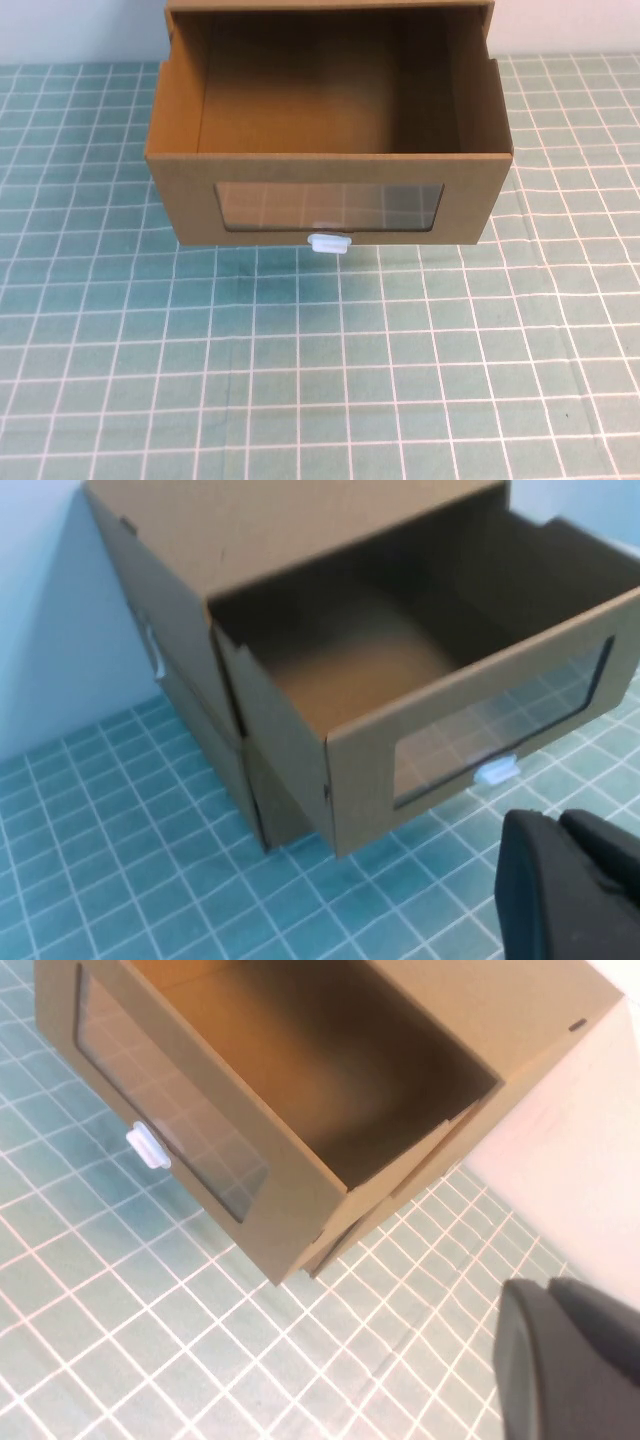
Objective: Open the shoe box
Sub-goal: 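Pull the top drawer of the cardboard box fully open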
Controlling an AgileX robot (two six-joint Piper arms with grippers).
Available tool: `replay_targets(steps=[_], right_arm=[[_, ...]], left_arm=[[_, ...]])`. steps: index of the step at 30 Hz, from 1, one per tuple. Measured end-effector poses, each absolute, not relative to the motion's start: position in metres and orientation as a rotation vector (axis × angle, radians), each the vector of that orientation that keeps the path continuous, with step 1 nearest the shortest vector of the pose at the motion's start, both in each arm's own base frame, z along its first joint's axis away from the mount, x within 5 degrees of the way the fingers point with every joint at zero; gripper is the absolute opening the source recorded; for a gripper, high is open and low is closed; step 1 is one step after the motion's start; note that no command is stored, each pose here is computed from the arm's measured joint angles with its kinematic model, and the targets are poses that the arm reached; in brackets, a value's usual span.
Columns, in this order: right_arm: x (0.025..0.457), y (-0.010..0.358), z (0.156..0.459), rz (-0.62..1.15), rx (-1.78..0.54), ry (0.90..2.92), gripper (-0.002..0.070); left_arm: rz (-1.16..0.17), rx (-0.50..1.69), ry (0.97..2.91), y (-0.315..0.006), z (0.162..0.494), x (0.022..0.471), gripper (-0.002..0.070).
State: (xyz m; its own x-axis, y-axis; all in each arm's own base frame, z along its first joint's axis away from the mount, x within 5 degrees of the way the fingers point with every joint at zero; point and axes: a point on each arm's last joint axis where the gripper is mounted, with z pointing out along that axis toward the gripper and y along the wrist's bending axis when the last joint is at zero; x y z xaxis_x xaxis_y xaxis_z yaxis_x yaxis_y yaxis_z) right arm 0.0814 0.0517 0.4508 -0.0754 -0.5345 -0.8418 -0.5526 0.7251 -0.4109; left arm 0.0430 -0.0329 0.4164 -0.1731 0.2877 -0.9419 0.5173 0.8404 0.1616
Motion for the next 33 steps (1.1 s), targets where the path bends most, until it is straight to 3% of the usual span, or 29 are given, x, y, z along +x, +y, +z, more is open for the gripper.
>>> replay_targets(steps=[7,22,33], right_arm=[[0.081,0.051,0.450,0.016,-0.870,1.725,-0.0013],[0.080,0.053,0.449,0.045,-0.878,1.740,-0.0013],[0.080,0.053,0.449,0.048,-0.880,1.742,-0.0013]], left_arm=[[-0.297,0.484,1.669,-0.032,0.366,0.044,-0.0005],[-0.313,0.453,1.878,-0.036,0.279,0.067,-0.0005],[-0.202,0.264,1.603,-0.019,0.251,0.058,-0.0005]])
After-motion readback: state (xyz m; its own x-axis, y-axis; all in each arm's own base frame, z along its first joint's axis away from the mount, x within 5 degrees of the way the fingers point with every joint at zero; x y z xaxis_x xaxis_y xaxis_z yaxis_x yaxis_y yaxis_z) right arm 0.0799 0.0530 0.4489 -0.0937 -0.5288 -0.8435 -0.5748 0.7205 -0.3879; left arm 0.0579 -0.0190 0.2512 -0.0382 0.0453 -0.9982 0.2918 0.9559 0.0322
